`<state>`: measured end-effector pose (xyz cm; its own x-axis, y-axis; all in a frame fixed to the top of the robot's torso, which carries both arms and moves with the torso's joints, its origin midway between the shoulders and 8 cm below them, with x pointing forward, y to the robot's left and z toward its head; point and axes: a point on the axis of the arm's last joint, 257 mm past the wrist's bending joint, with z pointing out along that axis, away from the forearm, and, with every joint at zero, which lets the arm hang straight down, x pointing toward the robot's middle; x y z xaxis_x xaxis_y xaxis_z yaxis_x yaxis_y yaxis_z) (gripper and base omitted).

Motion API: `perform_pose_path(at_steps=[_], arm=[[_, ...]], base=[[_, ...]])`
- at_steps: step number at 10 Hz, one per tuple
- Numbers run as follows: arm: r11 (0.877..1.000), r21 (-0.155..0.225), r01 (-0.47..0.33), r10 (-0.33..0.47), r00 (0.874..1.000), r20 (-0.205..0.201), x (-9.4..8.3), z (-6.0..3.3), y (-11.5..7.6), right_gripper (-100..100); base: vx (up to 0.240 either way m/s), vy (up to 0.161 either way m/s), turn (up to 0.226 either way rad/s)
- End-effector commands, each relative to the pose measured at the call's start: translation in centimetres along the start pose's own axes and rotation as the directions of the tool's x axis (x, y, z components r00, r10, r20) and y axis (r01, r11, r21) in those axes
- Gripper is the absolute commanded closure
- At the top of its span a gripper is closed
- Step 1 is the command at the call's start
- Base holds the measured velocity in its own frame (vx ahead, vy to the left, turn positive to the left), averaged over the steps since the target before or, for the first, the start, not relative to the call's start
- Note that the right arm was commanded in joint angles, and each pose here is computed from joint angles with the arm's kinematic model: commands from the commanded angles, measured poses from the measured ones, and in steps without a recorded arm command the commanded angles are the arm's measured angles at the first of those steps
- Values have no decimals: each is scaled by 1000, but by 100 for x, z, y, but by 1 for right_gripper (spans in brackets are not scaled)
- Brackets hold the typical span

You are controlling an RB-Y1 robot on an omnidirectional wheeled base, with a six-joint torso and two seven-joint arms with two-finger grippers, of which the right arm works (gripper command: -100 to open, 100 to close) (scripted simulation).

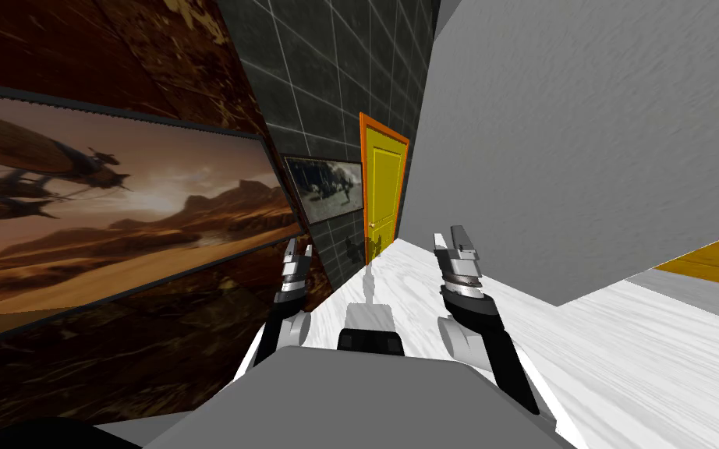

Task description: Pull the door open

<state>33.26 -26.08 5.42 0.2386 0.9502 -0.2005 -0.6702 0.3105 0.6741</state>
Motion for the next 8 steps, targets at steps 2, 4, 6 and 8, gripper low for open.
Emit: perform_pose_path(at_steps=[2,4,6,8], arm=[[999,21,50,-49,999,-24,60,-43,-174,-100],[996,34,83,-82,996,-40,98,-75,-291,-100],[992,46,114,-111,992,-54,129,-105,-396,-100],[988,56,144,-140,988,-69,159,-137,-499,-100]], base=[[64,-24,101],[111,-47,72],[85,-35,73],[78,-38,70]])
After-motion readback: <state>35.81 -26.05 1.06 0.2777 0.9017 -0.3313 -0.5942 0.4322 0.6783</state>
